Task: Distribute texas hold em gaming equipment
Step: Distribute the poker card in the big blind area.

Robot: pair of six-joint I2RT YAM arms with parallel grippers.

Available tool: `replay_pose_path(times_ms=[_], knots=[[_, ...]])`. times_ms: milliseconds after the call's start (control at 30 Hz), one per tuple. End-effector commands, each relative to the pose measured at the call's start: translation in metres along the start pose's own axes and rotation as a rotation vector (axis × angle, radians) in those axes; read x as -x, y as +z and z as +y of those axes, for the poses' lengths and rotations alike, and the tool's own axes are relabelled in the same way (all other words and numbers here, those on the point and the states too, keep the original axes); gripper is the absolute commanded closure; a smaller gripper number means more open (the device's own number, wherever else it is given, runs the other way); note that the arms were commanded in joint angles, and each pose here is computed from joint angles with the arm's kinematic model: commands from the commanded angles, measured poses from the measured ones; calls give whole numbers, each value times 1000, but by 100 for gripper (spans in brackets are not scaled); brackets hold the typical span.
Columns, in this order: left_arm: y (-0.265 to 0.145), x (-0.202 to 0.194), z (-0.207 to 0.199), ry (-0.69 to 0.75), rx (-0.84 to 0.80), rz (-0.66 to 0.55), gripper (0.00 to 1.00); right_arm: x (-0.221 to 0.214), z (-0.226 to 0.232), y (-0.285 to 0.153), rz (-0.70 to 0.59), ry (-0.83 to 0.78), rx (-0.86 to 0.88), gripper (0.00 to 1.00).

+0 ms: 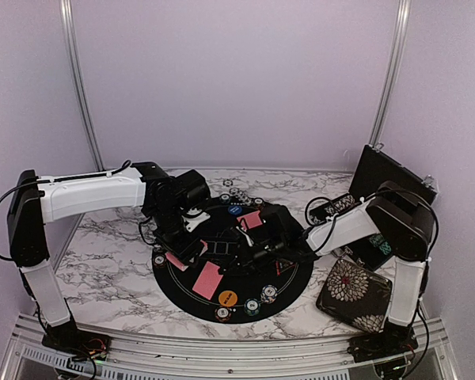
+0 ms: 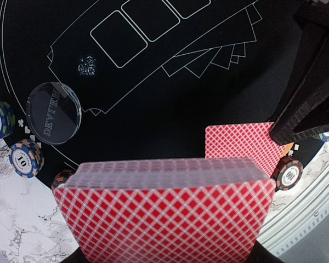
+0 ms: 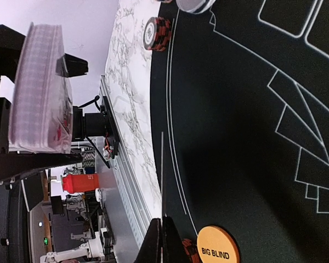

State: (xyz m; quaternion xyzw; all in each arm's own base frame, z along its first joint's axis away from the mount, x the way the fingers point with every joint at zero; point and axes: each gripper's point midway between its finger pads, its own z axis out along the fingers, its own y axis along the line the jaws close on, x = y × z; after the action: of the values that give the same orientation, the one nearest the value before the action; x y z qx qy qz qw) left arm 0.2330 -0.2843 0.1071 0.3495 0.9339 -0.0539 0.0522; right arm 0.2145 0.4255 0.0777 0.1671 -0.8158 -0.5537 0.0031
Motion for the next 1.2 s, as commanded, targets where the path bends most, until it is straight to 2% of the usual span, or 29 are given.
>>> replay_pose_path(times_ms=[0,300,400,600,833,1167], knots=[[-15,2,1,6,-4,-39,54,-2,0,11,21,-28,-14,100],[-13,1,1,6,-7,-32,54,-4,-9,18,36,-18,-35,100],[-13,2,2,7,-7,-32,54,-3,-11,18,31,-22,-56,91],[-13,1,1,7,-9,-30,54,2,-13,15,17,-44,-102,67],[-12,0,1,9,-10,-29,54,8,-13,10,-4,-67,-155,52],[-11,1,1,12,-15,-26,54,17,-7,-3,-50,-105,-224,35]])
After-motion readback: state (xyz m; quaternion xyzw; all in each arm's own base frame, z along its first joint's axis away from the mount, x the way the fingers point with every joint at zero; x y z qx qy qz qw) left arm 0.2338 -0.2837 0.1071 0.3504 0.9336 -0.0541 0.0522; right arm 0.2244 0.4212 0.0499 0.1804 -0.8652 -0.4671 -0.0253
